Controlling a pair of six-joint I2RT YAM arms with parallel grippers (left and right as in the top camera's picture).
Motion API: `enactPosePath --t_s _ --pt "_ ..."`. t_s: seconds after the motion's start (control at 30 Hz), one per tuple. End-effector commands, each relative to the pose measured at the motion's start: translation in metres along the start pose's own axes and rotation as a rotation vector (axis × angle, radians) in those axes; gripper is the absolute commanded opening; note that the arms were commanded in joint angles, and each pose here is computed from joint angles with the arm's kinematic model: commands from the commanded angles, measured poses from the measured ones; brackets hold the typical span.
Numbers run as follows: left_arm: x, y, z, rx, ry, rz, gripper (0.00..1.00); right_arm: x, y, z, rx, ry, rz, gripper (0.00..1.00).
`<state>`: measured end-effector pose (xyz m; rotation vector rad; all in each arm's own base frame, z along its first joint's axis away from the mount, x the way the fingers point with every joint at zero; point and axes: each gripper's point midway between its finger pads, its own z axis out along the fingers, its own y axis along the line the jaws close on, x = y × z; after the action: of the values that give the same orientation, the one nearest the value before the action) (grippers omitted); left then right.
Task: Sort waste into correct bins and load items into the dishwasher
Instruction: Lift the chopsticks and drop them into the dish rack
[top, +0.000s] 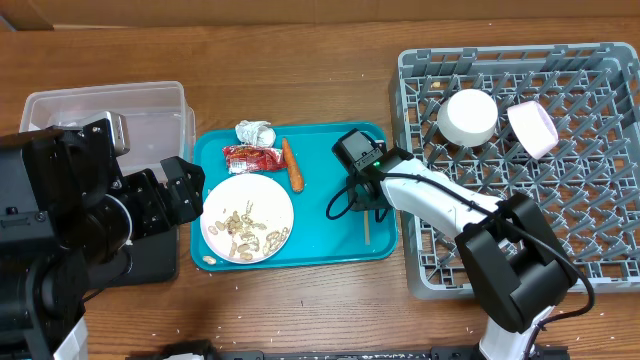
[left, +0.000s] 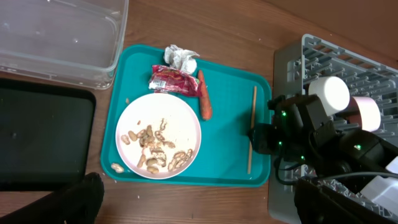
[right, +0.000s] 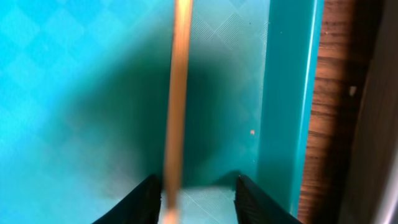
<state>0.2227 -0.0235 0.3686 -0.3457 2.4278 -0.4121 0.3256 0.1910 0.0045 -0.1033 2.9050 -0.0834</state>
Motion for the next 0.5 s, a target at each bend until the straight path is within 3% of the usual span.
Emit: enactPosePath --t_s 0.0,0.13,0.3,0.47 --pt "-0.002 -0.004 -0.003 0.015 -0.01 0.017 1.0 0.015 -0.002 0.022 0.022 0.069 0.005 0.27" --pt "-0.002 -0.004 -0.003 0.015 -0.01 0.017 1.0 0.017 0.005 0.017 -0.004 0.085 -0.006 0.04" --pt "-0.002 -0.004 -0.003 0.015 -0.01 0.017 1.0 -0.005 0.01 -0.028 -0.037 0.031 -0.011 0.04" --pt "-0.002 -0.004 -0.003 0.015 -0.01 0.017 1.0 -0.066 -0.004 -0.145 -0.103 -0.227 -0.001 0.04"
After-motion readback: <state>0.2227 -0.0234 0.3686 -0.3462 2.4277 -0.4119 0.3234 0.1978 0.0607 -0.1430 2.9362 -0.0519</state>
